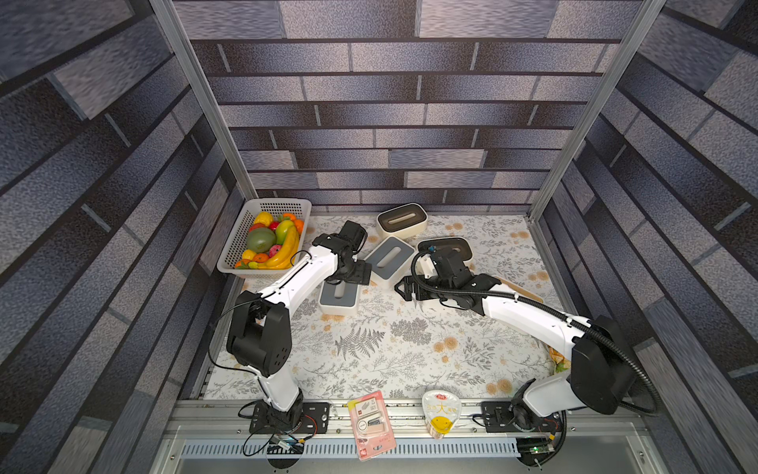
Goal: Stack the tissue boxes
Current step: Pick up the tissue box from the center of the board.
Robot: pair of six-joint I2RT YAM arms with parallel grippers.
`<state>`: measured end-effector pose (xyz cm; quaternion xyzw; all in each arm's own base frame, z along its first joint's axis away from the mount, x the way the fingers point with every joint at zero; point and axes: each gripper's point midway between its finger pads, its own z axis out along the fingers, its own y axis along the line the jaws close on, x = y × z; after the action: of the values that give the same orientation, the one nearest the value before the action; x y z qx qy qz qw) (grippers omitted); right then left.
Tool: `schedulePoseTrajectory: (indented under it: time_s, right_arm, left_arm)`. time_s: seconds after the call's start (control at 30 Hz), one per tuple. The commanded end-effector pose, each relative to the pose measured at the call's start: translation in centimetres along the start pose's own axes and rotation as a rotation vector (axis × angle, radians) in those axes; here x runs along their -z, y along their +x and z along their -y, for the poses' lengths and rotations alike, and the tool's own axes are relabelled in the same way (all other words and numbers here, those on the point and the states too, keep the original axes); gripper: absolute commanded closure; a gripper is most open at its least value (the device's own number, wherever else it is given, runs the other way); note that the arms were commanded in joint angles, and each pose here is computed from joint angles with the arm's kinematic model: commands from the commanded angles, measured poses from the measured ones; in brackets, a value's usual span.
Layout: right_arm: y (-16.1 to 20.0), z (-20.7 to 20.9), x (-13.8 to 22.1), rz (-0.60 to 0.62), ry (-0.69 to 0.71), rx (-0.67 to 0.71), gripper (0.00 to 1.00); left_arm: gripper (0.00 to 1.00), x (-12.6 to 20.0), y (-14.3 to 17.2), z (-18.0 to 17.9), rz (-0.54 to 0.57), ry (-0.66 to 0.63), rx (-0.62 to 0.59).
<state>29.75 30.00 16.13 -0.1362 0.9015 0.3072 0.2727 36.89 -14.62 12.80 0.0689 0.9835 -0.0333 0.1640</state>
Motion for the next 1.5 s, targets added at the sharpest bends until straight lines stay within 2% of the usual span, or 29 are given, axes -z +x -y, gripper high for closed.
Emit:
schedulePoseTrajectory:
  time_s: [0.0, 0.17, 0.53, 0.77, 1.17, 1.27, 1.47]
  right_arm:
    - [-0.2, -0.7, -0.2, 0.012, -0.031, -0.005, 0.0]
    - [0.0, -1.0, -0.7, 0.008, -0.063, -0.032, 0.0]
    - [0.4, -0.8, -1.0, -0.01, -0.058, -0.019, 0.0]
    - [0.5, -0.6, -1.0, -0.018, -0.046, -0.01, 0.0]
    - [1.3, -0.1, -1.0, -0.033, -0.029, -0.007, 0.0]
    - [1.3, -0.3, -1.1, -0.04, -0.039, -0.003, 0.0]
    - [1.4, -0.3, -1.2, -0.046, -0.041, -0.001, 0.0]
  left_arm:
    - [0.11, -0.9, -0.1, -0.5, -0.034, 0.007, 0.067]
    - [0.17, -2.1, -0.2, -0.4, -0.061, 0.008, 0.097]
    - [0.21, -3.7, 0.1, 0.4, -0.098, 0.006, 0.094]
    - [0.25, -5.0, 0.2, 0.2, -0.122, -0.05, 0.093]
    - [0.35, -5.9, 0.2, -0.1, -0.139, -0.073, 0.093]
    - [0.42, -5.9, 0.1, 0.2, -0.137, -0.059, 0.1]
    - [0.42, -5.8, 0.1, 0.1, -0.141, -0.066, 0.103]
